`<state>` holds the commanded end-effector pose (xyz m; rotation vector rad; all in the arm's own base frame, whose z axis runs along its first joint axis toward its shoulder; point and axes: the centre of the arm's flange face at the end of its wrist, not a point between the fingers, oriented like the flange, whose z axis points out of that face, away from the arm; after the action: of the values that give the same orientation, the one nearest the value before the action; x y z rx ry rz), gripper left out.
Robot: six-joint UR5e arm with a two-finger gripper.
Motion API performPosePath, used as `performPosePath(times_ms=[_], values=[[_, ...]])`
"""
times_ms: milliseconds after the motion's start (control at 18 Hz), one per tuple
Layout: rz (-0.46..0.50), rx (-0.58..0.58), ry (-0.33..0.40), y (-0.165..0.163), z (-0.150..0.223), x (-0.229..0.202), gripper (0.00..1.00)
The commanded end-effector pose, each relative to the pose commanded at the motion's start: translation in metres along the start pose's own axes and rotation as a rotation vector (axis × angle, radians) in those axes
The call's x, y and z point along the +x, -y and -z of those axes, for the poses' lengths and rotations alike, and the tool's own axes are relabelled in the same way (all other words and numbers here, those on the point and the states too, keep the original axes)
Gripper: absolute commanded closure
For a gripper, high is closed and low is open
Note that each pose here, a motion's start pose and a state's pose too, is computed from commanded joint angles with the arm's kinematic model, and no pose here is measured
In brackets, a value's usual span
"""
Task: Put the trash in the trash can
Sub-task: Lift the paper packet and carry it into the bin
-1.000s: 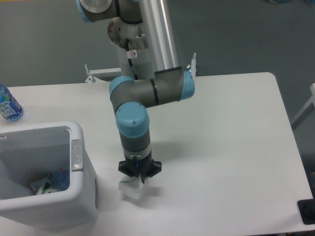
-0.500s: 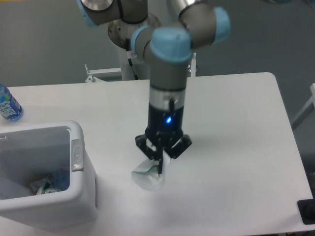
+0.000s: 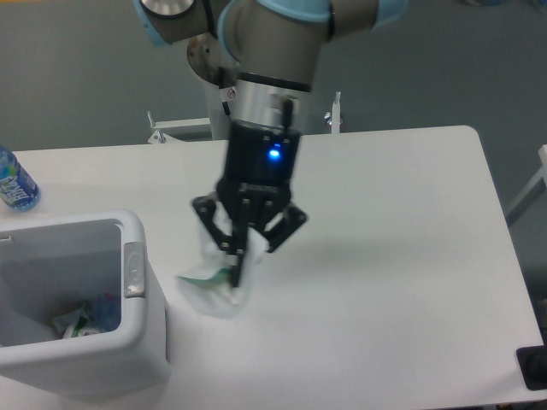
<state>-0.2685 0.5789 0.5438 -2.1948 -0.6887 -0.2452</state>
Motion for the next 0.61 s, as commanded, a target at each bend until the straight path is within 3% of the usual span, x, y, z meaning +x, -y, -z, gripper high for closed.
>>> performPosePath(times_ms=[389,556,611], values=[[-0.082,-0.112,-0.085,-0.052,-0.043,0.076,0.95],[-0.098,-0.127,-0.098,-0.058,-0.05,0.085,0.72],[-0.106,-0.126,-0.098,-0.058,-0.051,0.086,0.46]])
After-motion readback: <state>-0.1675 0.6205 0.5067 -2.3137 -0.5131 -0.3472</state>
